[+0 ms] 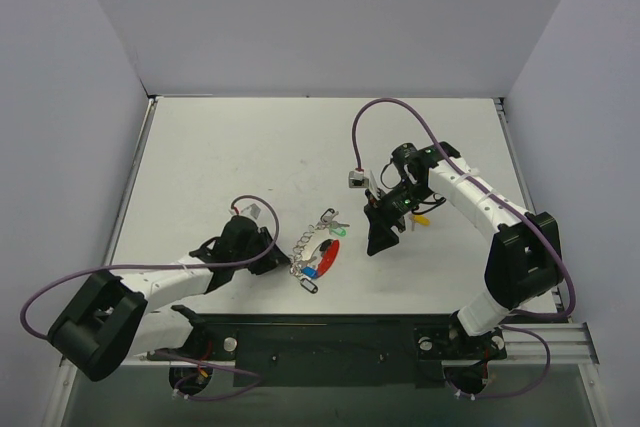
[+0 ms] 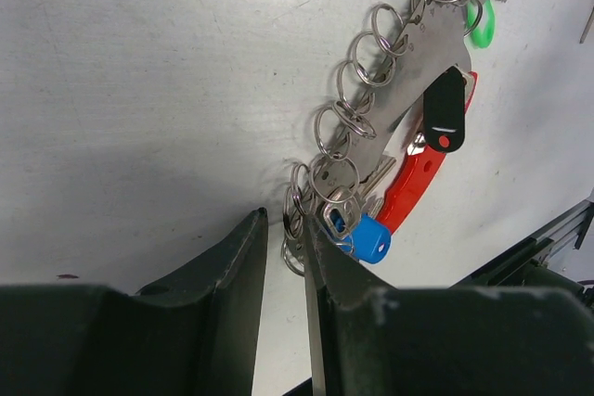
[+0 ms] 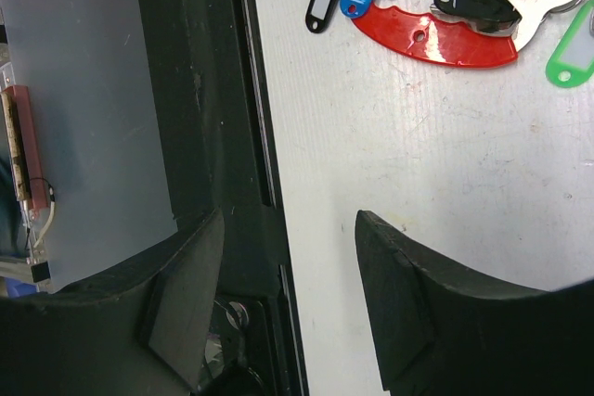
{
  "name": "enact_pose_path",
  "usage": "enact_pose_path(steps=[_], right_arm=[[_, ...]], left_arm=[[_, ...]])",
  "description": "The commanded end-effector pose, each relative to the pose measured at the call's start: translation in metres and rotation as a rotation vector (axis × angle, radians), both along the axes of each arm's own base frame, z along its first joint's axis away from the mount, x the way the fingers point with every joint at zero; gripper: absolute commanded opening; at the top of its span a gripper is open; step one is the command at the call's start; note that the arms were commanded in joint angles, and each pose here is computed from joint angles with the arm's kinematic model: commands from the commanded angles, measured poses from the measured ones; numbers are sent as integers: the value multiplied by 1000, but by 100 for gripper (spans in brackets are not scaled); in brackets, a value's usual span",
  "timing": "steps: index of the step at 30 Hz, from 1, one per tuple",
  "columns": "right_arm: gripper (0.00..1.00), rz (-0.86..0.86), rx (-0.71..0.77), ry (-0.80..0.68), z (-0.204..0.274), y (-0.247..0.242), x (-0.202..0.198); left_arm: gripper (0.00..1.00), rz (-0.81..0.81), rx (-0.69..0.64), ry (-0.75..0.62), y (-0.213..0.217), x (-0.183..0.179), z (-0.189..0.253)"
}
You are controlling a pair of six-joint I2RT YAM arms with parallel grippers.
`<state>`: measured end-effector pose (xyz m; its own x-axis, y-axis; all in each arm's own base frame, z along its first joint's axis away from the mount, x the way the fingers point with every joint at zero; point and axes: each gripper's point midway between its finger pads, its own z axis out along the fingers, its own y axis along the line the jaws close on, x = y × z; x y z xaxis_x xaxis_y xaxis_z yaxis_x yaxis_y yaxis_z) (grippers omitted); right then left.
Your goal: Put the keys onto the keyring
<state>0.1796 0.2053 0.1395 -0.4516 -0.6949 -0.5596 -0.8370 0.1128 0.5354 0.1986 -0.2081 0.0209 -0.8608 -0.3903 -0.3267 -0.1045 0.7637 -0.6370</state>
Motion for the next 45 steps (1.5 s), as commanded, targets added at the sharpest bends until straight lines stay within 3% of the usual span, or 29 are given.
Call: enact_pose_path(steps=[1,14,20,27,32,37,45], right_arm=[[54,12,3,28,3,-2,-9],[54,12,5,22,5,-2,-9],[54,12,6,21,5,-2,-9],[54,10,11,13,7,-2,-9],[54,10,15,13,8,-1,-9],[54,14,25,3,12,-2,-10],[54,148,148,-57,44,-7,-29]], left_arm=[[32,-6,-47,-37,-12,13,15],[25,18,-77,-35,-14,14,14],[0,18,-93,-47,-15,16,18],[0,-3,-89,-122,-16,23,42],[0,-94,-24,-254,-17,34,74],[0,-293,74,-454,-24,46,124],[0,-596,253,-843,-44,62,220]])
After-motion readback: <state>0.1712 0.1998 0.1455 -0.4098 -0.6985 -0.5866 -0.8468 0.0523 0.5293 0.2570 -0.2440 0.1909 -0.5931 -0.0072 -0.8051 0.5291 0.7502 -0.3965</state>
